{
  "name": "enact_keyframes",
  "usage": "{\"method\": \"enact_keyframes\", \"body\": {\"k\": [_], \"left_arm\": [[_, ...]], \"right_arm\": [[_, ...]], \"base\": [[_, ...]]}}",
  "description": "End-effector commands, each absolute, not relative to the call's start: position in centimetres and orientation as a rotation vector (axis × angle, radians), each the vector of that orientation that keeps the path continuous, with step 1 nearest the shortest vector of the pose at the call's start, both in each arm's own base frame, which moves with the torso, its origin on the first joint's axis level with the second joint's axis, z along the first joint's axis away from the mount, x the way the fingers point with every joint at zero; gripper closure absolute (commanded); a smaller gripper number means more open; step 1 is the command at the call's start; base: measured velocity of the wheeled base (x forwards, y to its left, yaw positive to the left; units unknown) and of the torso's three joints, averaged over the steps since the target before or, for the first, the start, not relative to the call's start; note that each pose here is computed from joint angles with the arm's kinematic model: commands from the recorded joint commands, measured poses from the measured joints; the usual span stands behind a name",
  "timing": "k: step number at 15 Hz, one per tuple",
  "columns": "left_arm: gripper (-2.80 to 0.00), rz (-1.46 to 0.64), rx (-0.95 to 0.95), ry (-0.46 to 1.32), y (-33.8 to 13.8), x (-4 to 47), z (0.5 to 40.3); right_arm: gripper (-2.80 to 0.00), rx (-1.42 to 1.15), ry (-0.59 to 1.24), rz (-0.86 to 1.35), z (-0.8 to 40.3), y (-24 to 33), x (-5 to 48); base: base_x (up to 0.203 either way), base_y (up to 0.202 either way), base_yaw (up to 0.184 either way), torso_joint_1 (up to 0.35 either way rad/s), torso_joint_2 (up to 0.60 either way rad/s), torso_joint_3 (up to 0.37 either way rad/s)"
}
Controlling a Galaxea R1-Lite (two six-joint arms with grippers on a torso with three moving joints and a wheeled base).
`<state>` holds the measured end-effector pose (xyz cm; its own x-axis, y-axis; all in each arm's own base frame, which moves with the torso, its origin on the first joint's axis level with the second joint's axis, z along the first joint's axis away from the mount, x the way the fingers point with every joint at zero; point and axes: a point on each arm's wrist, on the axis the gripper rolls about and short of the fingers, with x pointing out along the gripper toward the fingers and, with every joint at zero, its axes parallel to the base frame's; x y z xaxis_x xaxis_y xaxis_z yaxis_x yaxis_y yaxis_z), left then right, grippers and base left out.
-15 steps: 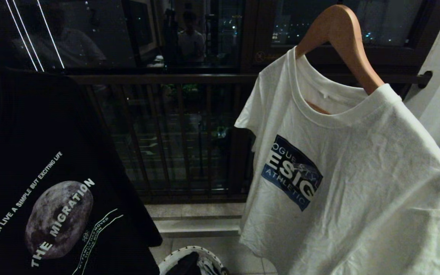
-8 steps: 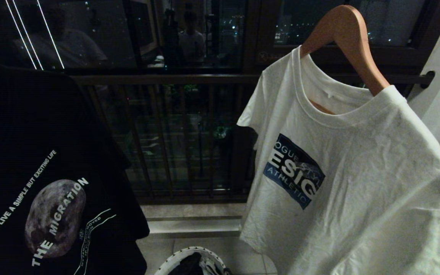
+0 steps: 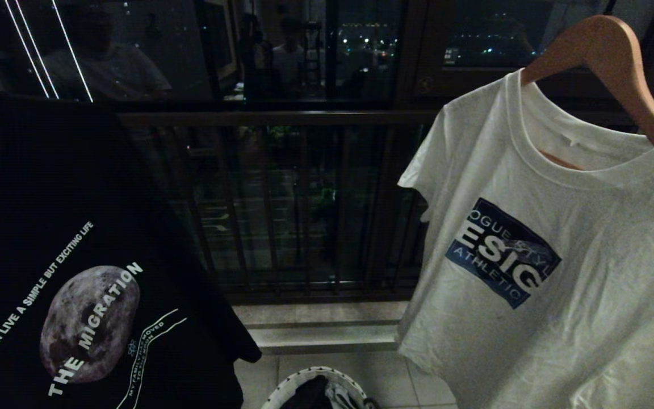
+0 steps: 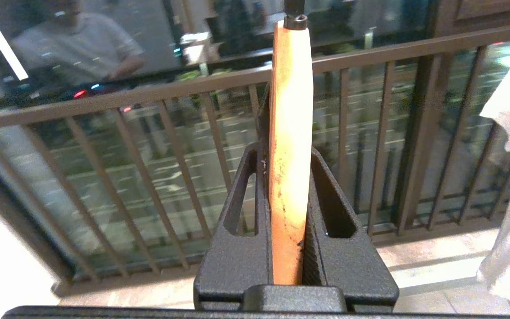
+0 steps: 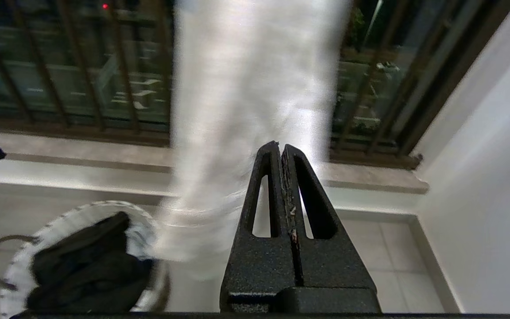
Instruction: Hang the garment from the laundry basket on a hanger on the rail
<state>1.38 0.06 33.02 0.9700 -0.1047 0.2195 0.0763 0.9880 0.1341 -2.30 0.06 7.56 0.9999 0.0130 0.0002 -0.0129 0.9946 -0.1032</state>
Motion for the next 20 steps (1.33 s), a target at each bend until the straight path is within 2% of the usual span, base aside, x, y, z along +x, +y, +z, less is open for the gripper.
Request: {"method": "enact_keyframes", "body": {"k": [1,7,10,17,20], "left_arm": [[0.00,-0.109,0.122,-0.241,0.1,1.0,33.1],[0.00,-0.117,0.118,-0.231,-0.1,1.7,33.2],[0.00,-0.123,0.126,-0.218,-0.4,2.5,33.5],[0.00,-0.356,0.086,-0.187,-2.8,7.4,36.5],[0.00,-0.352,0.068,-0.178,-3.0,8.1,36.8]], "right_arm": [[0.00,-0.104,0.001,0.014,7.6,0.1,-2.3],[0.00,-0.103,0.001,0.014,7.6,0.1,-2.3],[0.00,-0.104,0.001,0.014,7.6,0.1,-2.3],[0.00,-0.106,0.001,0.014,7.6,0.1,-2.3],[0.00,-0.106,0.001,0.014,7.6,0.1,-2.3]], "base": [[0.000,0.197,-0.002,0.005,0.01,0.003],[0.000,0.177,-0.002,0.002,0.00,0.002],[0.000,0.000,0.000,0.000,0.00,0.000],[0.000,0.000,0.000,0.000,0.00,0.000],[0.000,0.000,0.000,0.000,0.00,0.000]]}}
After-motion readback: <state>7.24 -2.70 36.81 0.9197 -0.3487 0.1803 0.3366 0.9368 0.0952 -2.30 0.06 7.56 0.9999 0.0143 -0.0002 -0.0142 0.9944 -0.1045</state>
